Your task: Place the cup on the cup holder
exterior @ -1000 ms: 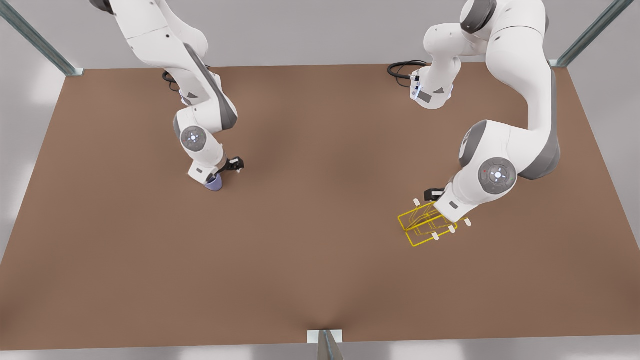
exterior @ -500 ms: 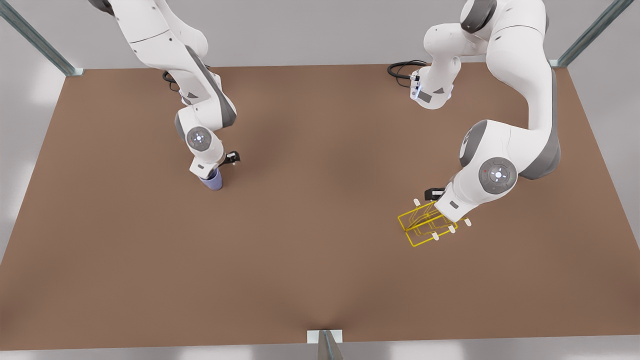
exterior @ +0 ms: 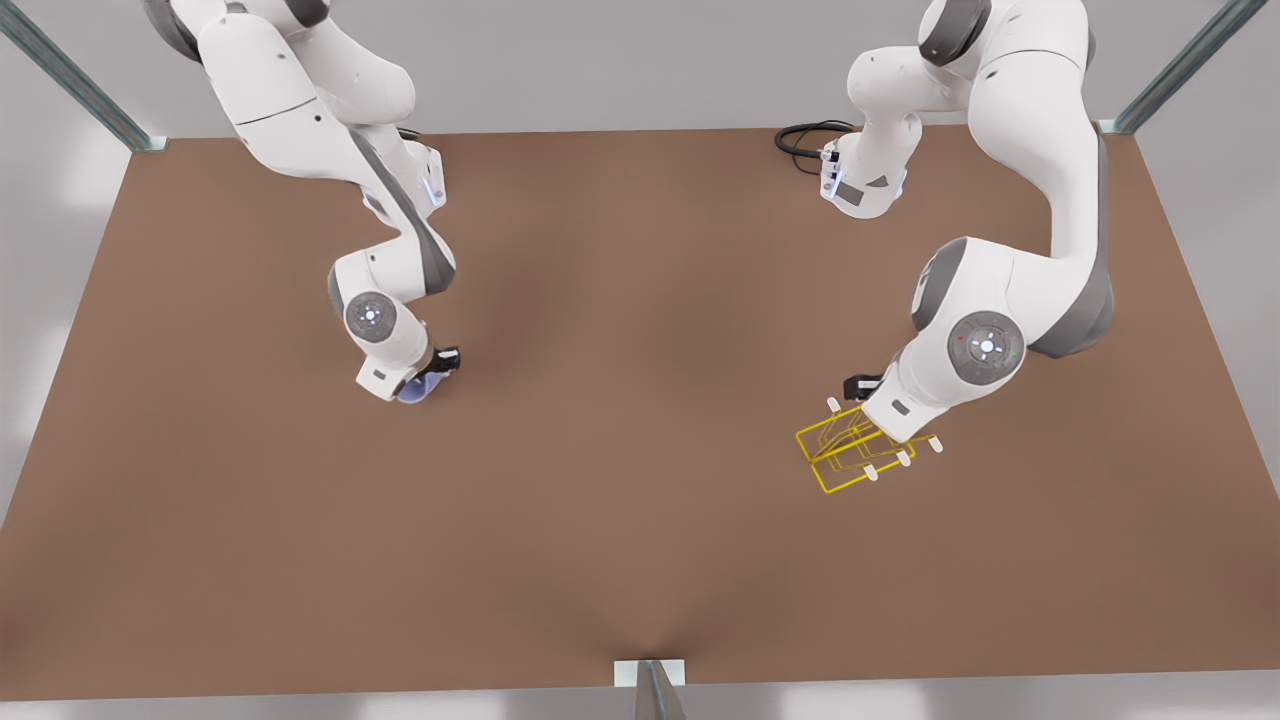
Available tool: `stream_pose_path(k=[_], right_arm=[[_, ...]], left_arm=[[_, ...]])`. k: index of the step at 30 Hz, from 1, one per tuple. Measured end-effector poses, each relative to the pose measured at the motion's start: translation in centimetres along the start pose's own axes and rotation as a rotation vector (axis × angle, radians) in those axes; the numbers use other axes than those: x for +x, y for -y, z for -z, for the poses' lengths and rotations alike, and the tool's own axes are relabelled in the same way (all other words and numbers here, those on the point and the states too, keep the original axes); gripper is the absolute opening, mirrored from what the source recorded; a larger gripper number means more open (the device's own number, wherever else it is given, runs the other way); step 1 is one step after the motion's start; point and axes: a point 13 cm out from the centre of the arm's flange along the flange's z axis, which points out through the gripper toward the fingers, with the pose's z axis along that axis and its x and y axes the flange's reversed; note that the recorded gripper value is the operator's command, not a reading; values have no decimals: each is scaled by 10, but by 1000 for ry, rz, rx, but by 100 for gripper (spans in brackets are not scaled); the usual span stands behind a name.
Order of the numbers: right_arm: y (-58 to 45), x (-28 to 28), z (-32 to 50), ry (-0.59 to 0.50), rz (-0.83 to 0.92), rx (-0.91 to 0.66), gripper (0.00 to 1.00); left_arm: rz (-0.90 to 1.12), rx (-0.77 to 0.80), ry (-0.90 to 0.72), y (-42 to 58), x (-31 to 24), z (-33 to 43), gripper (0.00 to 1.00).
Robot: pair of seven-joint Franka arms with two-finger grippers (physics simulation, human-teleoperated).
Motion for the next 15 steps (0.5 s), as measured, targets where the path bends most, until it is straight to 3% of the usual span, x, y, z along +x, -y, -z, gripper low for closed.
stream_pose_path(k=[2,3,4,7,12,15], right_arm=[[-4,3,-12,-13,4,-3,61],[-2,4,-10,-8,1,3,27],[3,6,-4,5,-4,15,21],[13,11,23,44,-12,49,21],[8,36,24,18,4,88,21],[12,19,89,98,-15,130,21]], left_arm=[[-3,-2,2,4,2,2,100],[-7,-4,3,8,4,3,100],[-8,-5,4,10,4,3,100],[-5,-6,4,11,5,3,100],[2,-7,4,12,5,3,100],[9,-4,11,11,4,6,100]])
